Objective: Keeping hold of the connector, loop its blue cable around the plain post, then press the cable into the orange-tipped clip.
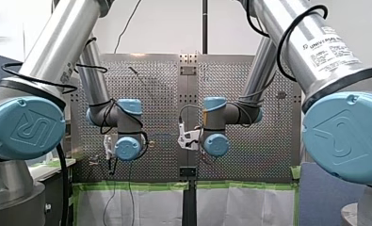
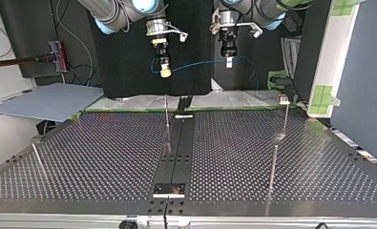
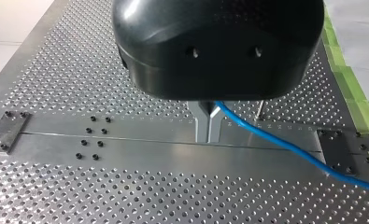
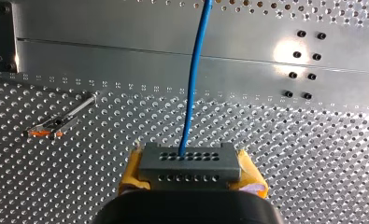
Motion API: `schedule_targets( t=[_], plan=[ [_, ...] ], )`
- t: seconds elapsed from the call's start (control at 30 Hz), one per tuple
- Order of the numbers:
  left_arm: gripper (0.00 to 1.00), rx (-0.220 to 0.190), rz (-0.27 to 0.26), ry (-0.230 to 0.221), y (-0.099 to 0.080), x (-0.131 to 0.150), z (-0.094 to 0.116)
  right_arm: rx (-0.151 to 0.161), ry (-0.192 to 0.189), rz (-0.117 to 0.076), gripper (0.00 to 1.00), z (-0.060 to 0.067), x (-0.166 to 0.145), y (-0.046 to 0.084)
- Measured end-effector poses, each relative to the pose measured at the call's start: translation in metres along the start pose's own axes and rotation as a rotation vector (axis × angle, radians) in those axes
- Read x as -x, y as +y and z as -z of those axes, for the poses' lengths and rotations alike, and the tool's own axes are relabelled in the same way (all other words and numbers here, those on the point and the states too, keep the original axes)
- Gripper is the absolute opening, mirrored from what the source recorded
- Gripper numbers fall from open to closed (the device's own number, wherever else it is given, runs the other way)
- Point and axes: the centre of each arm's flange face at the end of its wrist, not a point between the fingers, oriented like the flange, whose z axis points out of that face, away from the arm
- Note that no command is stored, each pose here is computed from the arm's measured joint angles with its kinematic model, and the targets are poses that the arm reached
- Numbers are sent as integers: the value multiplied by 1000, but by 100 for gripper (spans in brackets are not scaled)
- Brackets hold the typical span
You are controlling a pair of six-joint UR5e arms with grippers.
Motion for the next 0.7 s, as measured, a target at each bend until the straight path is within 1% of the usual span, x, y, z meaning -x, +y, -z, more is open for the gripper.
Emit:
schedule_targets(
  t=[0.6,0.7],
  plan=[
    [0,0,-1,0,0,0,0,-1,0,0,0,0,0,0],
    [0,-4,-18,19,4,-7,4,-8,-15,5,0,4,4,-2]
  ],
)
